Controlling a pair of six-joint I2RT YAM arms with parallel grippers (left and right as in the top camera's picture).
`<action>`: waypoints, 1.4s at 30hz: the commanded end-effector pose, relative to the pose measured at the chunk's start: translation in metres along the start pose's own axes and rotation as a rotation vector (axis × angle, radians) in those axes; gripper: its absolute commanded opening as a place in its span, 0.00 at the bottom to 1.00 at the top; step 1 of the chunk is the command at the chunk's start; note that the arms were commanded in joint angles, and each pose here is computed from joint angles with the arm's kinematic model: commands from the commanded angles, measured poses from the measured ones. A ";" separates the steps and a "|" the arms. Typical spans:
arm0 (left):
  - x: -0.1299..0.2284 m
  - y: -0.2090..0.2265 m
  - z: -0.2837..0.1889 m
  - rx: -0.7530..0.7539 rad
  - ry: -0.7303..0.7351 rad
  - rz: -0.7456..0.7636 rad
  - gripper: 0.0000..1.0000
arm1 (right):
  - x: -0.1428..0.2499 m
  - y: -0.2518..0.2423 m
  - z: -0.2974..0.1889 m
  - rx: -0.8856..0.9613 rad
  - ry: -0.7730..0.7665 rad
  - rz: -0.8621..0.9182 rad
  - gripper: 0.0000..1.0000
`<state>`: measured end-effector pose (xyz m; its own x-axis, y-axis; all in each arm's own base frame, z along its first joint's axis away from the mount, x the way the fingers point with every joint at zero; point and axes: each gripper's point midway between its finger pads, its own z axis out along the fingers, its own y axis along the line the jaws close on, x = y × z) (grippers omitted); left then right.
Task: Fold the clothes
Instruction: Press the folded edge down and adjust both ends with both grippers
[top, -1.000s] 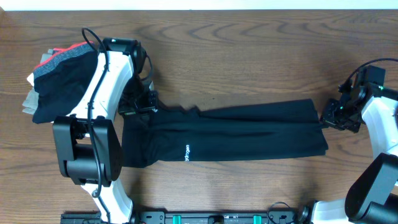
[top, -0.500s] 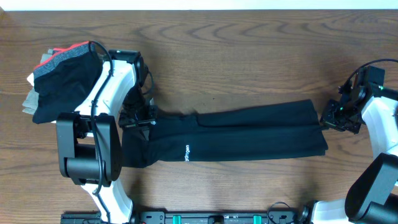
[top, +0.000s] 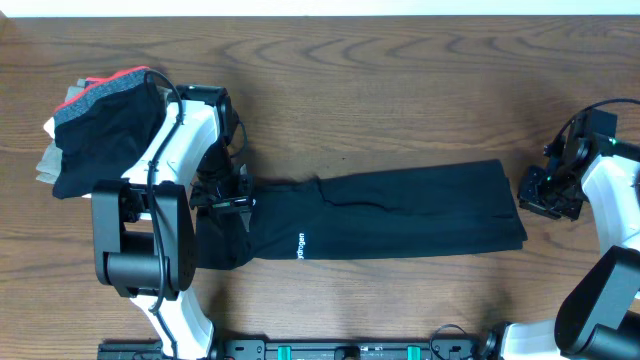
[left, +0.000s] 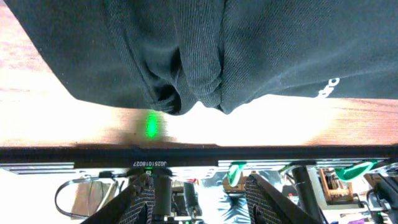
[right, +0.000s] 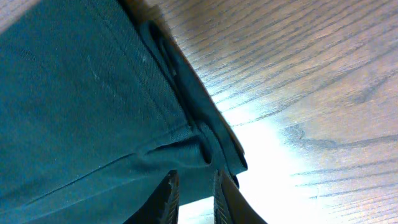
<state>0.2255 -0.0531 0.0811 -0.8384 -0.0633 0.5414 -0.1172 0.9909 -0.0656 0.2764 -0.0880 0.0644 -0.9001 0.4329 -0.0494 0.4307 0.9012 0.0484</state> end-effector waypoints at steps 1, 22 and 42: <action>0.002 0.003 -0.001 -0.012 -0.001 -0.003 0.50 | -0.002 -0.005 -0.005 0.019 -0.024 0.014 0.20; -0.066 -0.061 -0.009 0.154 -0.300 0.157 0.35 | 0.016 0.043 0.007 -0.217 0.024 -0.090 0.09; -0.054 -0.051 0.066 0.098 -0.210 0.172 0.36 | 0.016 0.025 0.043 -0.110 -0.036 -0.064 0.26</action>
<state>0.2539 -0.1135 0.0087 -0.9485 0.0771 0.3072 -0.0009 0.9693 -0.2460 0.2741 -0.0535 0.0194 -0.9270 0.3687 -0.0691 0.3520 0.9187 0.1791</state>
